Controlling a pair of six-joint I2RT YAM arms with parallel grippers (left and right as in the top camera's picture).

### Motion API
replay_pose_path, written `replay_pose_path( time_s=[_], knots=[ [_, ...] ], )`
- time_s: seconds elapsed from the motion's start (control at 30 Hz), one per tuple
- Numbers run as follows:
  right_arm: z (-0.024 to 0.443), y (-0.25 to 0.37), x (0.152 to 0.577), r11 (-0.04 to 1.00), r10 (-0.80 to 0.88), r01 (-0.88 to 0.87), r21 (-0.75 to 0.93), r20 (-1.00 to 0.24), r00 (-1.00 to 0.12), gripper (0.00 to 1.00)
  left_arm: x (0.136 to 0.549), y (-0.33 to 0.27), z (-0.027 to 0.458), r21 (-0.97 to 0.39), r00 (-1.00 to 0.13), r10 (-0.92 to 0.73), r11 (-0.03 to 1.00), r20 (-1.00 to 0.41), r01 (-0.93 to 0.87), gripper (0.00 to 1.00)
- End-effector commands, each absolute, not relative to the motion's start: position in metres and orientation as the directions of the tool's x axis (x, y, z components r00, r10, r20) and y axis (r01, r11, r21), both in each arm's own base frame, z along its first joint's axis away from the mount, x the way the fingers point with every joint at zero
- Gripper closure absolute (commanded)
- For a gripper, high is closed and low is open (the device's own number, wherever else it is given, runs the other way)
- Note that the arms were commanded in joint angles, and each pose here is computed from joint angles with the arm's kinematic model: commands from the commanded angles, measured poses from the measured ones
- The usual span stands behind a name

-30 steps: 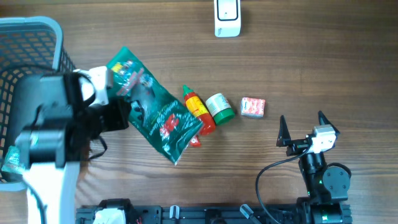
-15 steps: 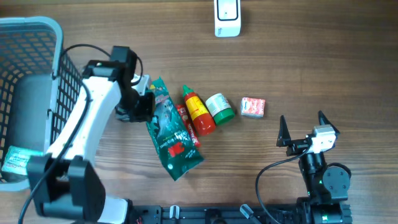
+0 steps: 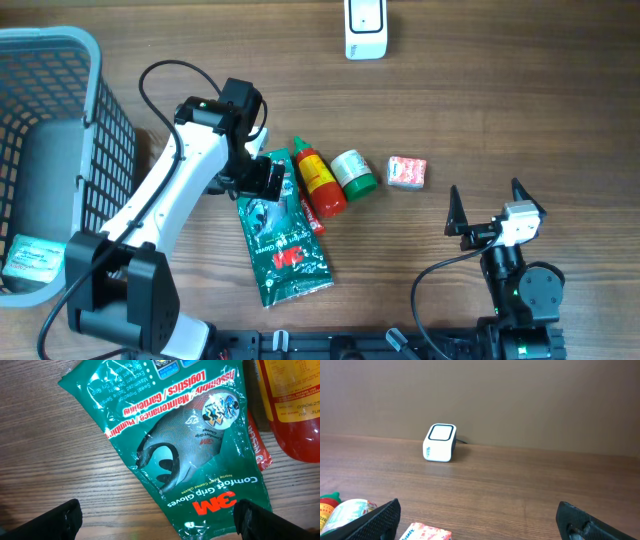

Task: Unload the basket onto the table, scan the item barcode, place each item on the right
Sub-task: 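Carry the green glove pack out and lay it left of the bottle, then reach the left gripper into the basket and grasp the flushable wipes pack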

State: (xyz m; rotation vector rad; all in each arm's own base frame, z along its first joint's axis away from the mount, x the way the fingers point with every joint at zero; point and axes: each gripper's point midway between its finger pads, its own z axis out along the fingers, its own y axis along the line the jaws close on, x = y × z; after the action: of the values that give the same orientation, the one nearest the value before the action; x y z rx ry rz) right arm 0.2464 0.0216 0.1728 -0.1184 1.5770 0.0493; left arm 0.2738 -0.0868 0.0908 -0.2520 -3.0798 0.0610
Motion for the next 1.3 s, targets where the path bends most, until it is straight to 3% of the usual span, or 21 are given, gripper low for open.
replay_pose_path(
  time_s=[0.0, 0.17, 0.3, 0.47, 0.57, 0.63, 0.73, 1.0, 1.27],
  knots=[
    [0.173, 0.022, 0.246, 0.993, -0.053, -0.108, -0.052, -0.999, -0.002, 0.00, 0.287, -0.087, 0.102, -0.027, -0.985, 0.171, 0.985, 0.004, 0.171, 0.00],
    [0.173, 0.022, 0.246, 0.993, -0.053, -0.108, -0.052, -0.999, -0.002, 0.00, 0.322, -0.095, 0.162, -0.044, -0.979, 0.145, 0.987, -0.144, 0.153, 0.00],
    [0.173, 0.022, 0.246, 0.993, -0.052, -0.108, -0.052, -0.999, -0.002, 0.00, 0.363, -0.070, 0.240, -0.067, -0.931, -0.078, 0.996, -0.357, -0.057, 0.00],
    [0.173, 0.022, 0.246, 0.993, -0.053, -0.108, -0.052, -0.999, -0.002, 0.00, 0.379, 0.003, 0.332, -0.290, -0.670, -0.524, 0.851, -0.525, -0.439, 0.00],
    [0.173, 0.022, 0.246, 0.993, -0.053, -0.108, -0.052, -0.999, -0.002, 0.00, 0.368, 0.057, 0.360, -0.350, -0.516, -0.635, 0.761, -0.575, -0.546, 0.00],
    [0.173, 0.022, 0.246, 0.993, -0.053, -0.108, -0.052, -0.999, -0.002, 0.00, 0.361, 0.079, 0.362, -0.345, -0.480, -0.659, 0.731, -0.579, -0.588, 0.00],
    [0.173, 0.022, 0.246, 0.993, -0.053, -0.108, -0.052, -0.999, -0.003, 0.00, 0.349, 0.110, 0.349, -0.251, -0.528, -0.623, 0.750, -0.577, -0.611, 0.00],
    [0.173, 0.022, 0.246, 0.993, -0.053, -0.108, -0.052, -0.999, -0.002, 0.00, 0.289, 0.192, 0.319, -0.261, -0.256, -0.873, 0.384, -0.414, -0.886, 0.00],
    [0.173, 0.022, 0.246, 0.993, -0.052, -0.108, -0.052, -0.999, -0.002, 0.00, 0.264, 0.209, 0.270, -0.104, -0.218, -0.935, 0.256, -0.280, -0.961, 0.00]
  ],
)
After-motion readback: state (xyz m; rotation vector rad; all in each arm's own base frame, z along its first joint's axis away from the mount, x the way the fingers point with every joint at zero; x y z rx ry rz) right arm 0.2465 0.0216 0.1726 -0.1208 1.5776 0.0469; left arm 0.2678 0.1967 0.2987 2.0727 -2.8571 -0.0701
